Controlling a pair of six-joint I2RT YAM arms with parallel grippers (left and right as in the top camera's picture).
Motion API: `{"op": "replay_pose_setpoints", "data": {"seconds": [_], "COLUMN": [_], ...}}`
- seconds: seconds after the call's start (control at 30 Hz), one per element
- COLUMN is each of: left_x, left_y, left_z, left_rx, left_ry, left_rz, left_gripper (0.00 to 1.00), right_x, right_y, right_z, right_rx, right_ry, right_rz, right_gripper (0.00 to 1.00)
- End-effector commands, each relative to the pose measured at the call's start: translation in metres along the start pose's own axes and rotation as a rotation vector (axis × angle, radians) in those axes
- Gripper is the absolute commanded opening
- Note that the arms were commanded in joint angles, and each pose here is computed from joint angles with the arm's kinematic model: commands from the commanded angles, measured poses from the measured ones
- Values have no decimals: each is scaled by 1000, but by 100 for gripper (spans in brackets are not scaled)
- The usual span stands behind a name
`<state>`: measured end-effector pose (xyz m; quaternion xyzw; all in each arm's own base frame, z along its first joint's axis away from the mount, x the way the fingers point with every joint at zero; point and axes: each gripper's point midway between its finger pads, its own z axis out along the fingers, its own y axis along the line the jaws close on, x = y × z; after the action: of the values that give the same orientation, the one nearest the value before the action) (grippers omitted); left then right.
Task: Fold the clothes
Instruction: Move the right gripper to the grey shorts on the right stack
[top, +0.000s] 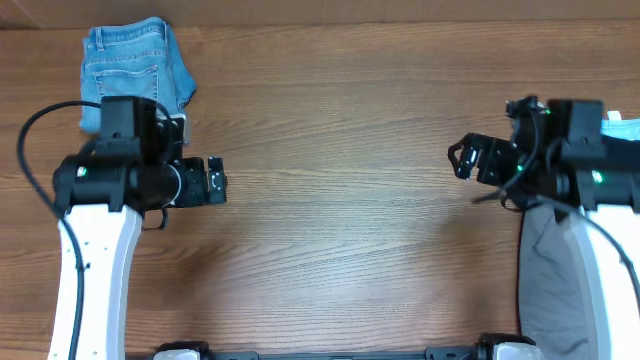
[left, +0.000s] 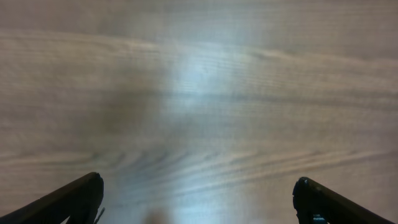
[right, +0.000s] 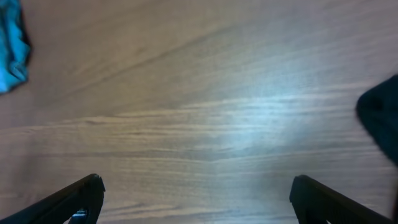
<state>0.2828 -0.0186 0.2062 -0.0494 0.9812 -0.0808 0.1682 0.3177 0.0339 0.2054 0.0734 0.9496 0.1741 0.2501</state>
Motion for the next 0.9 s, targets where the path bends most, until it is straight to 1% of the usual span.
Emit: {"op": "replay_pose_setpoints", "data": {"seconds": [0.0,0.03,0.13,0.2,0.33,0.47,0.53,0.73,0.87], "left_x": [1,2,3,3,4,6,6,6,8], "left_y": [-10,-10,-8,-8,-15,-18,-18,-18,-18], "left_z": [5,8,11,11,10,10,10,10,10], "left_rx": [47,48,42,44,81,98,98,97,96], "left_ry": [49,65,80,78,86,92,93,95,101], "left_rz": [-13,-16,-17,-17,-20,-21,-22,-22,-23], "left_gripper": [100,100,100,100,100,100,100,100,100], "right_x": [-9,-13,-28,-35,-50,-57,-55,-32,-18], "right_y": [-12,-22,-69,-98,-128,-164,-179,-205,-215], "right_z": [15,19,24,28,37,37,42,76,94], "right_rx": [35,72,256,332,323,396,425,453,473], "right_ry": [48,51,31,11,-32,-76,-69,44,105], "right_rz": [33,58,225,313,408,453,481,552,566], "right_gripper": [100,100,100,100,100,100,100,100,95]}}
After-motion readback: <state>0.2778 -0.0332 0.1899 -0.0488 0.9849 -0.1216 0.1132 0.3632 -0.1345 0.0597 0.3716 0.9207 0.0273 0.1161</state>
